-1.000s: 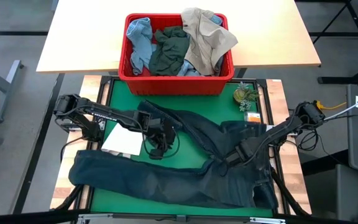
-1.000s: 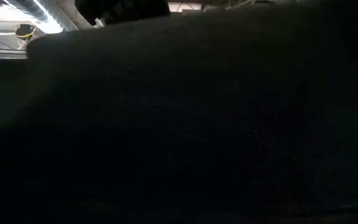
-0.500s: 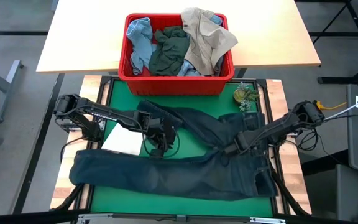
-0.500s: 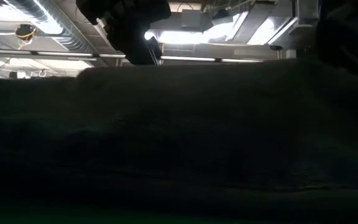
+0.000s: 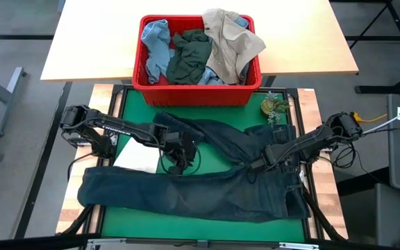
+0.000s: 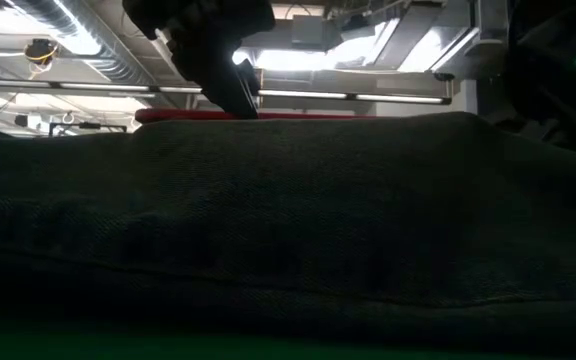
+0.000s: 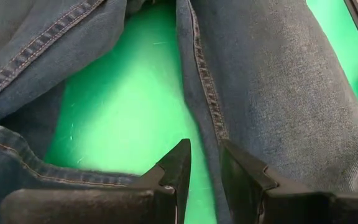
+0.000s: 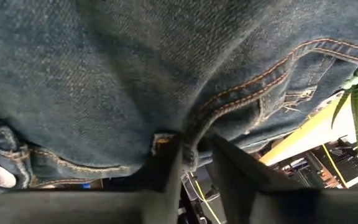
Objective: Fold laundry
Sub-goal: Fold the dark blue pants
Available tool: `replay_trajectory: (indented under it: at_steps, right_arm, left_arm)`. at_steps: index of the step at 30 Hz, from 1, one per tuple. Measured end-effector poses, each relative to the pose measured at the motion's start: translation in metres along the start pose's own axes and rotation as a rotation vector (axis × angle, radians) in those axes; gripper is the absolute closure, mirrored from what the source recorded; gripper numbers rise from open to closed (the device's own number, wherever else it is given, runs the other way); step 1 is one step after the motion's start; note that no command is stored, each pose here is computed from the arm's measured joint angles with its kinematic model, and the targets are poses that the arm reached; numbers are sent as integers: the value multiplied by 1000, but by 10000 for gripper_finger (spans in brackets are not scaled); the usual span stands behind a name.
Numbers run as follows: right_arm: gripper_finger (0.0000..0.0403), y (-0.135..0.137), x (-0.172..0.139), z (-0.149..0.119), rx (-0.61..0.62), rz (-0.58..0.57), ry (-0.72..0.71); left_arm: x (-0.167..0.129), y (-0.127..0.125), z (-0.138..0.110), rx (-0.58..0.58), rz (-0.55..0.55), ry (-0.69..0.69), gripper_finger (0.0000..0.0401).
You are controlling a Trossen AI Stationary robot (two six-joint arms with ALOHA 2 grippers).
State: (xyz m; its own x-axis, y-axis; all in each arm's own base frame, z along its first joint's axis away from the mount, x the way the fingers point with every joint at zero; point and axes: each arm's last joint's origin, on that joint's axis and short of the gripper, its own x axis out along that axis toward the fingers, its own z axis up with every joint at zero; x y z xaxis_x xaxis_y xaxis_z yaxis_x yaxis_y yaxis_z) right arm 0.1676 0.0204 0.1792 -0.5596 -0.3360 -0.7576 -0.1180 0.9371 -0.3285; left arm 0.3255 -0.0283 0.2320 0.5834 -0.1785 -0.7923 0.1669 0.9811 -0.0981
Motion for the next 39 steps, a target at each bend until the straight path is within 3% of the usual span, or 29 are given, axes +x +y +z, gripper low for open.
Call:
replay_trajectory:
  at_steps: [4, 9, 20, 30, 34, 39]
  right_arm:
    - [254, -1, -2, -2, -1, -4, 16]
    - [236, -5, -20, -2, -30, 18, -51]
    - [242, -26, -72, -23, -80, -34, -456]
    - [243, -23, -105, 11, -317, -15, -995]
    - [243, -20, -110, 25, -381, -60, -1055]
    - [243, -14, -106, 46, -473, -101, -1026]
  left_arm:
    - [0, 0, 0, -79, 13, -2, 321]
    - [0, 0, 0, -143, -3, 3, 319]
    - [0, 0, -1, -167, -6, 10, 247]
    - [-1, -6, -14, -188, -84, 152, 239]
    - [0, -13, -14, -168, -96, 154, 238]
    - [11, -26, -14, -138, -97, 166, 238]
